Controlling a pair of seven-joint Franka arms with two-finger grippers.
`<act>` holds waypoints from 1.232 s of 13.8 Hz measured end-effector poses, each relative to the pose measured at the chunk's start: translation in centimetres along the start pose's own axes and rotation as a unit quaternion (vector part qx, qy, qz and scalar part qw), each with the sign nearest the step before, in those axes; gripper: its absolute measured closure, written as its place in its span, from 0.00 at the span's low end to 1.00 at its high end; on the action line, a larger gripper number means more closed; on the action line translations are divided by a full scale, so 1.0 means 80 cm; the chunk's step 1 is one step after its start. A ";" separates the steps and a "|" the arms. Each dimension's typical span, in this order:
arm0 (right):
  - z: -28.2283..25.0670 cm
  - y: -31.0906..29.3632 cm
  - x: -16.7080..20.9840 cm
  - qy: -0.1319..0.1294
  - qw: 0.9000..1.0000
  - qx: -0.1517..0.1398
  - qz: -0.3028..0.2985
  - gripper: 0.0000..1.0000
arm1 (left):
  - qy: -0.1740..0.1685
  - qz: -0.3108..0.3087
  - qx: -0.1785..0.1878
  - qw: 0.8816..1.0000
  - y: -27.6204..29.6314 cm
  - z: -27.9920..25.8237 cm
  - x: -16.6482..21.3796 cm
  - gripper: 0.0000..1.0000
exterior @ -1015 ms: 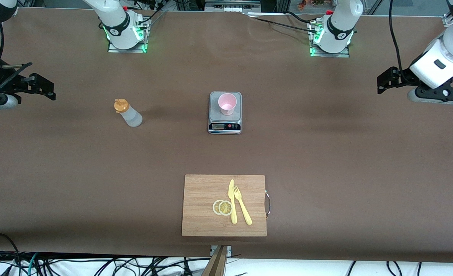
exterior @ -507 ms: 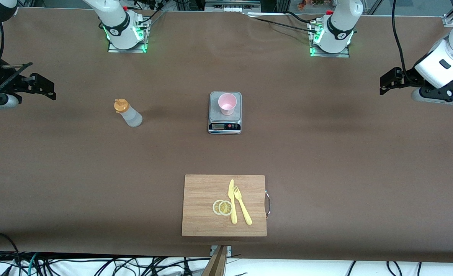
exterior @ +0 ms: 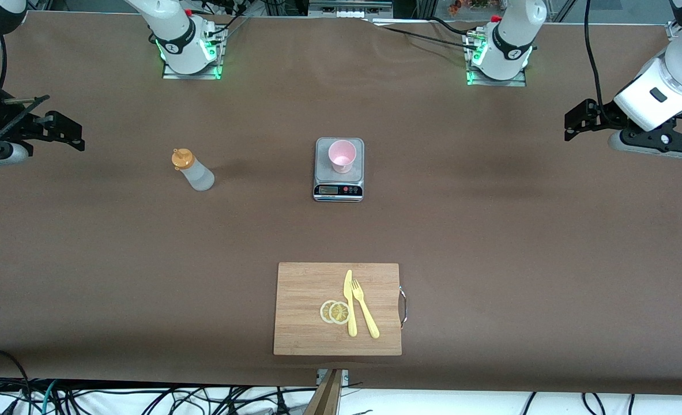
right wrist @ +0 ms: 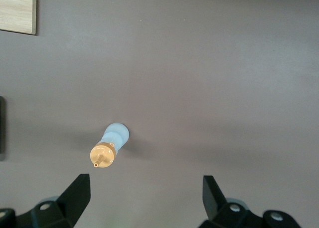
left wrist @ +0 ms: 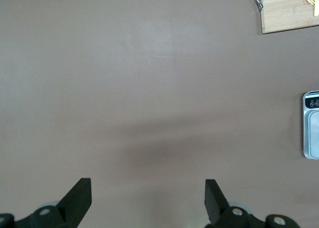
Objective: Add sauce to pink cup with both arms
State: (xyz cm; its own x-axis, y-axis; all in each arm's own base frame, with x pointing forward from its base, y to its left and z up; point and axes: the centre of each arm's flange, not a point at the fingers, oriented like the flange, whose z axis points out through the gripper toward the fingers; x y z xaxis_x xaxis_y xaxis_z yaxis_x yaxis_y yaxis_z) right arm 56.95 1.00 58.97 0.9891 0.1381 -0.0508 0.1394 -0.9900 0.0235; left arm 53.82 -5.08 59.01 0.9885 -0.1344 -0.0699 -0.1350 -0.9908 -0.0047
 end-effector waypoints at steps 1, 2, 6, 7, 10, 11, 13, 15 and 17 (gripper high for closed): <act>0.001 0.000 0.000 -0.001 1.000 0.000 0.000 0.00 | 0.000 0.004 0.000 1.000 0.005 0.000 0.000 0.00; 0.002 0.000 0.001 -0.001 1.000 0.000 0.000 0.00 | 0.001 0.010 0.001 1.000 0.013 -0.001 0.000 0.00; 0.004 -0.001 0.002 -0.003 1.000 0.000 -0.001 0.00 | 0.002 0.018 0.002 1.000 0.025 -0.002 0.001 0.00; 0.004 -0.001 0.002 -0.003 1.000 0.000 -0.001 0.00 | 0.002 0.018 0.002 1.000 0.024 -0.002 0.001 0.00; 0.004 -0.002 0.002 -0.003 1.000 0.000 -0.001 0.00 | 0.002 0.018 0.002 1.000 0.024 -0.002 0.001 0.00; 0.004 -0.002 0.002 -0.002 1.000 0.000 -0.001 0.00 | 0.002 0.017 0.002 1.000 0.024 -0.002 0.001 0.00; 0.004 -0.002 0.002 -0.002 1.000 0.000 -0.001 0.00 | 0.002 0.017 0.002 1.000 0.023 -0.002 0.001 0.00; 0.004 -0.001 0.003 -0.002 1.000 0.000 -0.001 0.00 | 0.002 0.016 0.002 1.000 0.022 -0.002 0.001 0.00; 0.005 -0.001 0.004 0.000 1.000 0.000 -0.001 0.00 | 0.002 0.016 0.002 1.000 0.022 -0.002 0.001 0.00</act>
State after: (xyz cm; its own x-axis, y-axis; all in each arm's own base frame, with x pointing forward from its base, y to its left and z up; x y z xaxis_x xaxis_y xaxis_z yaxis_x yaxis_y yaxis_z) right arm 57.25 1.14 58.58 0.9888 0.1404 -0.0506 0.1417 -0.9896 0.0239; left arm 53.66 -6.80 59.18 0.9839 -0.1658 -0.0663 -0.1666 -0.9860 -0.0059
